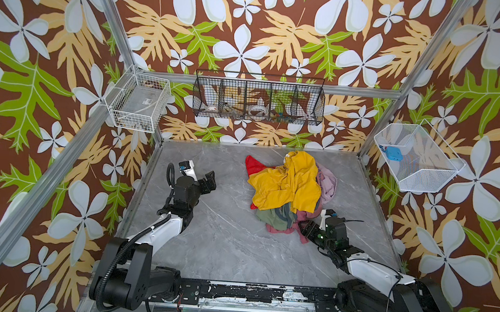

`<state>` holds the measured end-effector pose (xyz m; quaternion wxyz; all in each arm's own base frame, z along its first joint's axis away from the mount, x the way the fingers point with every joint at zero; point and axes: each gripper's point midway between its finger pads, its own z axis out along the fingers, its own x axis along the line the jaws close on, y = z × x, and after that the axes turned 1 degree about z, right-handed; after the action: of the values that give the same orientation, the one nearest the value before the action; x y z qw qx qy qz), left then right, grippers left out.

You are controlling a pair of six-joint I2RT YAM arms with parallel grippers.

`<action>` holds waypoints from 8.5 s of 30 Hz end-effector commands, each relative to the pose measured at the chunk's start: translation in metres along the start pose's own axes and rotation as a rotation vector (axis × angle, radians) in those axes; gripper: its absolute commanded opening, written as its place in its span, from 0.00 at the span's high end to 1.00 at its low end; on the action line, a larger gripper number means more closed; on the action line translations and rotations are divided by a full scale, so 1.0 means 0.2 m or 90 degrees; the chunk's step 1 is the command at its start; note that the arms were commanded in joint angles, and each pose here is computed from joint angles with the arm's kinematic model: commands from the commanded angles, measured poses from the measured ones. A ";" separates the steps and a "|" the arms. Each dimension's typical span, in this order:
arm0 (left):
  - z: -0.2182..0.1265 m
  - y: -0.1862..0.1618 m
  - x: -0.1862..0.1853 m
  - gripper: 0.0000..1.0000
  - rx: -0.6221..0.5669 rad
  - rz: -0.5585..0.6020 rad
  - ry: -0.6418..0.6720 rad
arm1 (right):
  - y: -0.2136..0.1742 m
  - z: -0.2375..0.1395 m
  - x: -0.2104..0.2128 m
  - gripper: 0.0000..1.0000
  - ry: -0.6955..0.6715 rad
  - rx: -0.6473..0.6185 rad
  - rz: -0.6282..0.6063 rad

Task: Pick out a specific cloth from the pile
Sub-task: 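Grasp the pink ribbed sweater in the pile with the right gripper, then lift the pink sweater up out of the pile with the right gripper, then grasp the hanging pink sweater with the left gripper while the right holds it, then pull the pink sweater from the pile with the left gripper while the right releases, then lower the pink sweater onto the table beside the pile with the left gripper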

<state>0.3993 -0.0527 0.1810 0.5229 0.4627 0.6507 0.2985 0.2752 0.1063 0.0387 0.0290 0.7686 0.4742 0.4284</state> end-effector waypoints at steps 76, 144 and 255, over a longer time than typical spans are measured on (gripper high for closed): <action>-0.29 -0.14 -0.18 0.11 0.006 0.005 -0.001 | 0.86 -1.06 1.55 1.00 0.481 -0.318 -0.353; -0.16 -0.12 -0.91 0.78 0.031 0.042 -0.118 | 0.52 -0.21 1.95 1.00 0.459 -0.077 -0.331; 0.04 -0.50 0.64 0.51 0.307 -0.169 0.285 | 0.73 0.12 1.50 0.08 0.201 -0.091 -0.436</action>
<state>0.3803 0.0260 0.0378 0.2780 0.4049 0.8553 0.1648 0.4464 0.2605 0.2717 0.1392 0.4997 0.6676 0.5341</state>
